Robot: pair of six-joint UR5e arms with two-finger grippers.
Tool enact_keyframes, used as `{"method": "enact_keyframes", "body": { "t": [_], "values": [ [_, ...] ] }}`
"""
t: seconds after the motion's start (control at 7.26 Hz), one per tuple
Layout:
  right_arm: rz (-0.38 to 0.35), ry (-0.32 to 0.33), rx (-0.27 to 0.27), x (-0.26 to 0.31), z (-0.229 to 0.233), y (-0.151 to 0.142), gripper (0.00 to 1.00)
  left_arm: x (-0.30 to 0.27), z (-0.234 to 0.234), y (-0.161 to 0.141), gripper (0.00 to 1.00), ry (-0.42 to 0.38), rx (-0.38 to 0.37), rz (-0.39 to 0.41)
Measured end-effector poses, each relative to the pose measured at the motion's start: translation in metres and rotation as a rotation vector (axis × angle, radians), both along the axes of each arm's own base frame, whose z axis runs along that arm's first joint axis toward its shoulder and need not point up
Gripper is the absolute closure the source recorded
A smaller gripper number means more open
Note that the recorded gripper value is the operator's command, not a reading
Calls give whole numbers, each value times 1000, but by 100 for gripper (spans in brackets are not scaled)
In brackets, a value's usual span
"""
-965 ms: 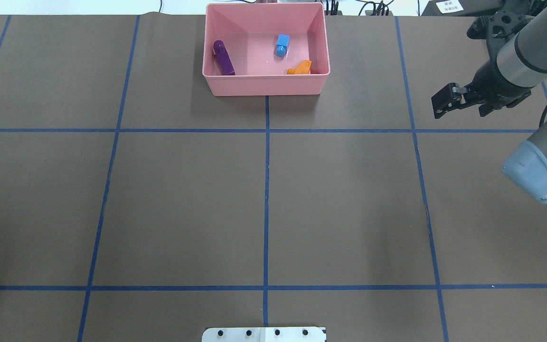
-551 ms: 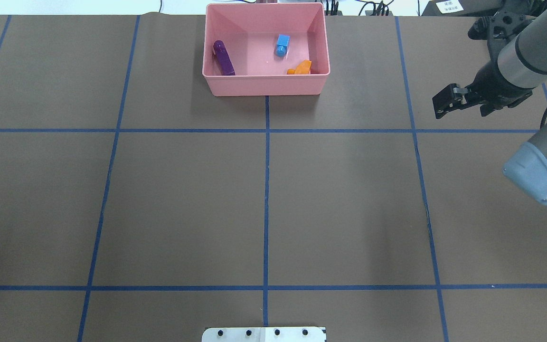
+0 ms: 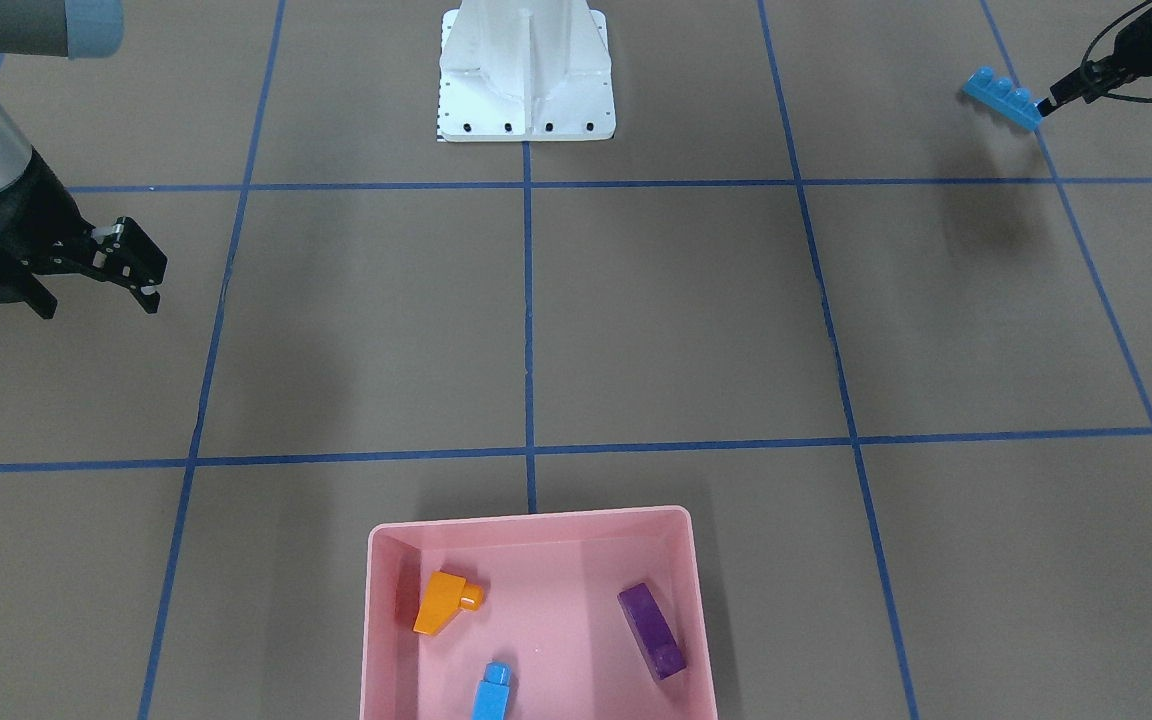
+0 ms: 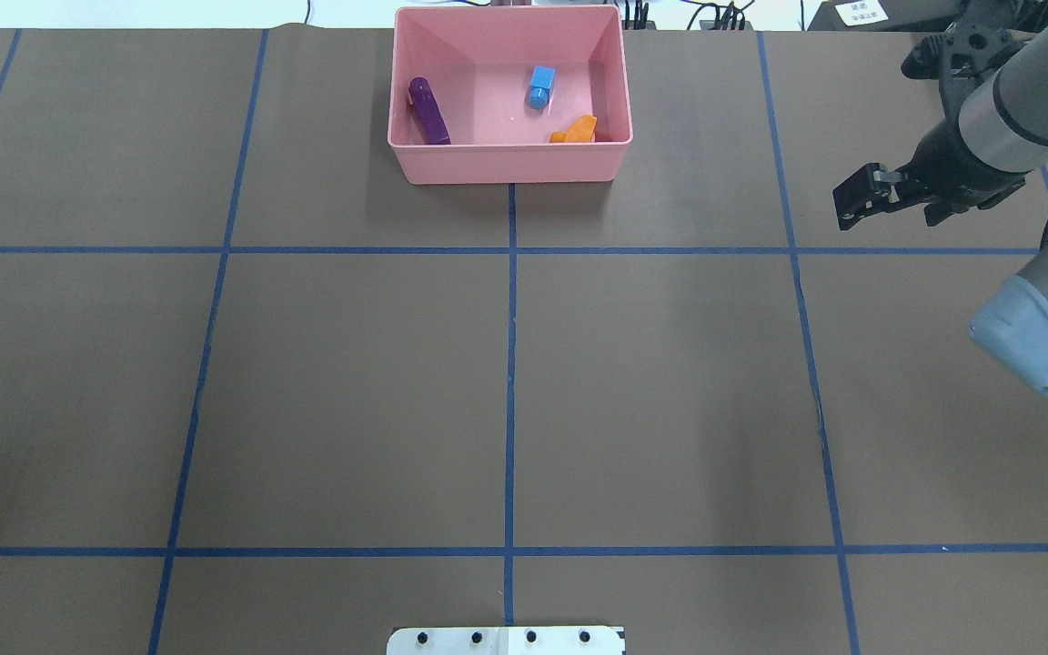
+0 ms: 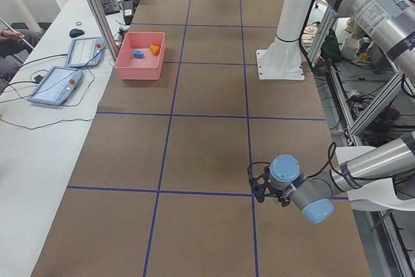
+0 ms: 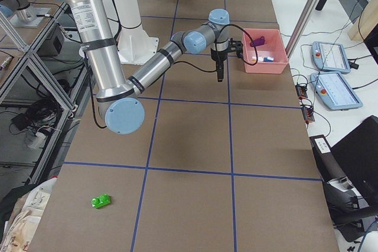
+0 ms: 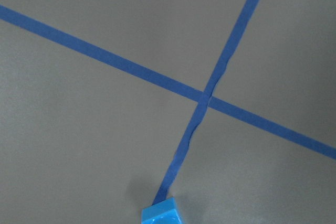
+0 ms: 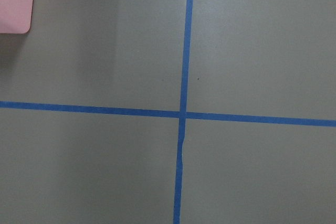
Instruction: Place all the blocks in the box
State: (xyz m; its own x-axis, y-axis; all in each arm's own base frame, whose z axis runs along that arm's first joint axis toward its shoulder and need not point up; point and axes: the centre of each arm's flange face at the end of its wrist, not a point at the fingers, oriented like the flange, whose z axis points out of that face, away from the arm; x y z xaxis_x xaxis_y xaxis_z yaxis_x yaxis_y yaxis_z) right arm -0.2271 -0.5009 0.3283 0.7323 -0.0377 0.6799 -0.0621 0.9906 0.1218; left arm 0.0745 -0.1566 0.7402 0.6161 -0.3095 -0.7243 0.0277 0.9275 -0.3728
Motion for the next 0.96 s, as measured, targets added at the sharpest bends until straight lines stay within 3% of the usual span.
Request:
{"method": "enact_keyframes", "body": {
  "t": [0.14, 0.55, 0.96],
  "values": [
    [1, 1, 2, 0, 0, 0, 1, 11, 8, 4, 1, -11, 2, 65],
    [3, -3, 12, 1, -5, 2, 1, 15, 25, 14, 27, -22, 35, 169],
    [2, -6, 17, 1, -7, 2, 1, 15, 27, 16, 28, -10, 48, 189]
  ]
}}
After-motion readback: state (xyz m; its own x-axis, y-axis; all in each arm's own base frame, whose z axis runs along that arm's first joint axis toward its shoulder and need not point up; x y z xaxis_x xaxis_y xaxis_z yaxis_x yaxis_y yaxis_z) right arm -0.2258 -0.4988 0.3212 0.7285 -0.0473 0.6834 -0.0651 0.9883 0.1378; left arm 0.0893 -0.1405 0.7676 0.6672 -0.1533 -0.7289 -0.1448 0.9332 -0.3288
